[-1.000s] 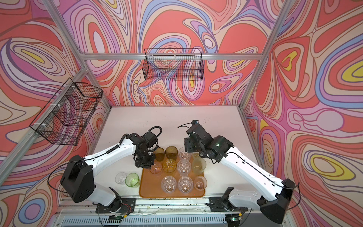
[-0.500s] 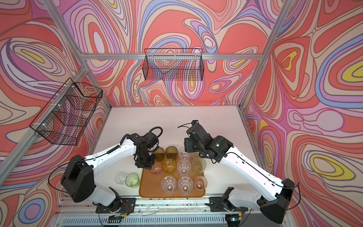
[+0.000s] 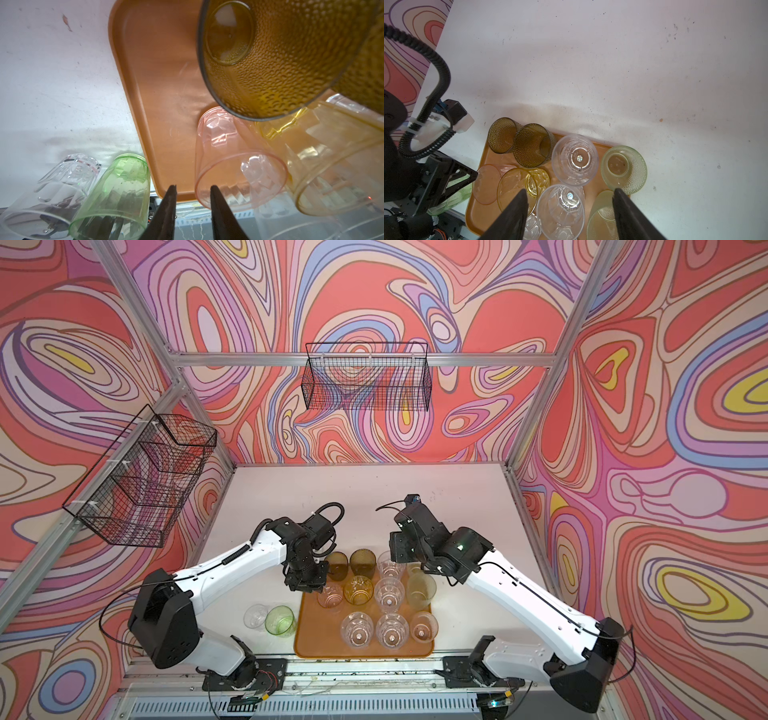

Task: Place the glasses into the tray
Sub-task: 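Lower the pink glass onto the tray and open the left gripper, then move the left gripper back over the green glass beside the tray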

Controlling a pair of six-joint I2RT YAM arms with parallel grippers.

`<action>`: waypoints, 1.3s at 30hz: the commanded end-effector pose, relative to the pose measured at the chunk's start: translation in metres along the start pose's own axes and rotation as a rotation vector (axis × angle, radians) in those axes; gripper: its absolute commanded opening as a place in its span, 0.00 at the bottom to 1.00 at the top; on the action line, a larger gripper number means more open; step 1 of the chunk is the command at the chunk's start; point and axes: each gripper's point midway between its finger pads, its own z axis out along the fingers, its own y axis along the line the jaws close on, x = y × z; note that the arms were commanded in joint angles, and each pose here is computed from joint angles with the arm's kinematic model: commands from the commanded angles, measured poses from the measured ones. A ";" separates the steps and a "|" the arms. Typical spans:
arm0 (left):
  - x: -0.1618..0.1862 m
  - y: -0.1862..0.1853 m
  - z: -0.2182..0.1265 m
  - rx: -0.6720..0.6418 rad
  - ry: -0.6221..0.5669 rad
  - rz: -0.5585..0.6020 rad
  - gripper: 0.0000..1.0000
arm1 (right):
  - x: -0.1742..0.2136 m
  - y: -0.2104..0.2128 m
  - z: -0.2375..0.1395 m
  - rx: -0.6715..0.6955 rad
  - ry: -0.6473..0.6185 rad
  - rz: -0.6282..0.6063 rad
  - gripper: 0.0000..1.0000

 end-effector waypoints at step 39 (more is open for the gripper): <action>0.064 0.070 -0.024 -0.079 0.047 -0.141 0.33 | 0.001 -0.002 -0.002 -0.001 0.000 -0.051 0.67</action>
